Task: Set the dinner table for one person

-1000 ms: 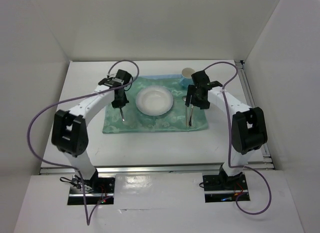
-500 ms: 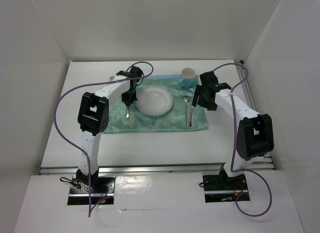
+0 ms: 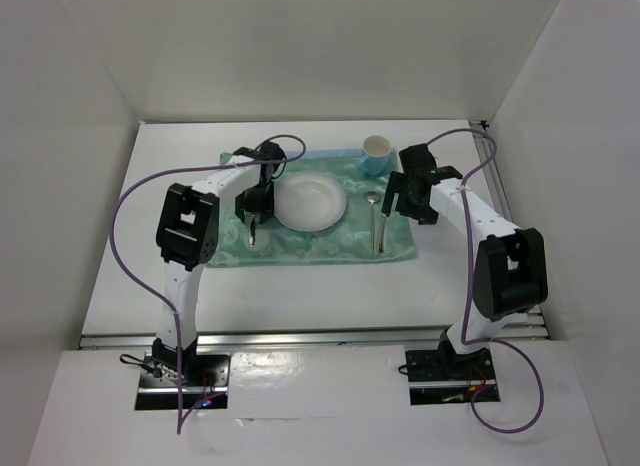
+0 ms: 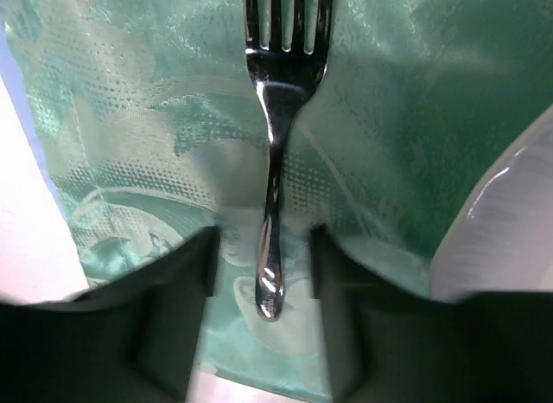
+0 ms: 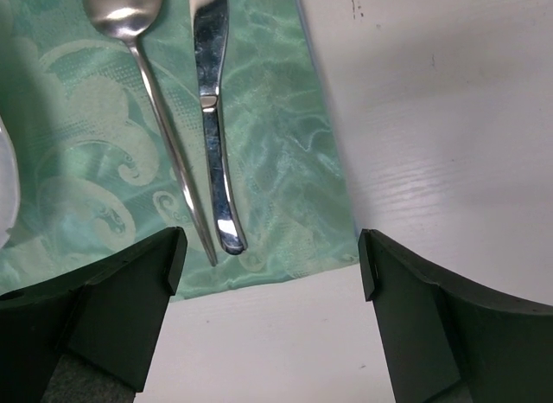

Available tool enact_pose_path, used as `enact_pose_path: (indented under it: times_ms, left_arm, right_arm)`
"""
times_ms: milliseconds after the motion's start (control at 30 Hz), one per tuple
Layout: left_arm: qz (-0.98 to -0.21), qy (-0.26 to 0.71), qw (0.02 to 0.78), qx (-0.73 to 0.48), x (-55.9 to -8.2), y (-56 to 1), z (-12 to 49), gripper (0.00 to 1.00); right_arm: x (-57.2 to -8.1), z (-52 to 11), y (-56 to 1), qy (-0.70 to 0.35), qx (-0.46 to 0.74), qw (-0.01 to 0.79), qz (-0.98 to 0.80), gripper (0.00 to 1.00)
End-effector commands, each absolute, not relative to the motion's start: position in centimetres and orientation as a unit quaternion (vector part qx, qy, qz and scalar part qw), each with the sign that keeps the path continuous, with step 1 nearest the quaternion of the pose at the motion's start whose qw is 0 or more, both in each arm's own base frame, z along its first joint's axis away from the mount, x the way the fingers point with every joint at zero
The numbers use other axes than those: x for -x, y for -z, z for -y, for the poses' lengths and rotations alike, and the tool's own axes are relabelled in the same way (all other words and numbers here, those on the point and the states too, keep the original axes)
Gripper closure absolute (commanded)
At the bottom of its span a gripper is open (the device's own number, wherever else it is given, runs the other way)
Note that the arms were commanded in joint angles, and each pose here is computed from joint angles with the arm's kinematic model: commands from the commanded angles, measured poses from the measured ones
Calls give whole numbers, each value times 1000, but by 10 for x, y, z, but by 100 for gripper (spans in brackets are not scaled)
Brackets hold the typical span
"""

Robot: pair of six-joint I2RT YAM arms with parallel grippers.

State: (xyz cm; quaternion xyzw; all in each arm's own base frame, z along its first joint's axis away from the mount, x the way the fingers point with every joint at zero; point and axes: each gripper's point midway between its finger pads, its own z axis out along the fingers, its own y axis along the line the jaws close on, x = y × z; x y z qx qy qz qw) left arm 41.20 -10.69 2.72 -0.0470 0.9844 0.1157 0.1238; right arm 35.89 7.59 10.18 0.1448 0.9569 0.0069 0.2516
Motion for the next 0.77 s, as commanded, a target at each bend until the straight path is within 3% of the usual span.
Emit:
enact_pose_path:
  times_ms: [0,133,467,733]
  left_arm:
    - [-984,-110,132,51,-407,-48,103,33]
    - [-977,-102,174,63,-409,-94,100,20]
    - [-935,15,346,76,-389,-254,108,17]
    - [-905,56,416,75,-362,-306,103,13]
  right_arm:
    - [-359,-69,-128,-2,-159,282,-946,6]
    - [-359,-69,-141,-9,-164,296,-941,0]
    - [-362,-62,-180,-26,-193,359,-913,0]
    - [-351,-52,-202,-29,-198,398,-895,0]
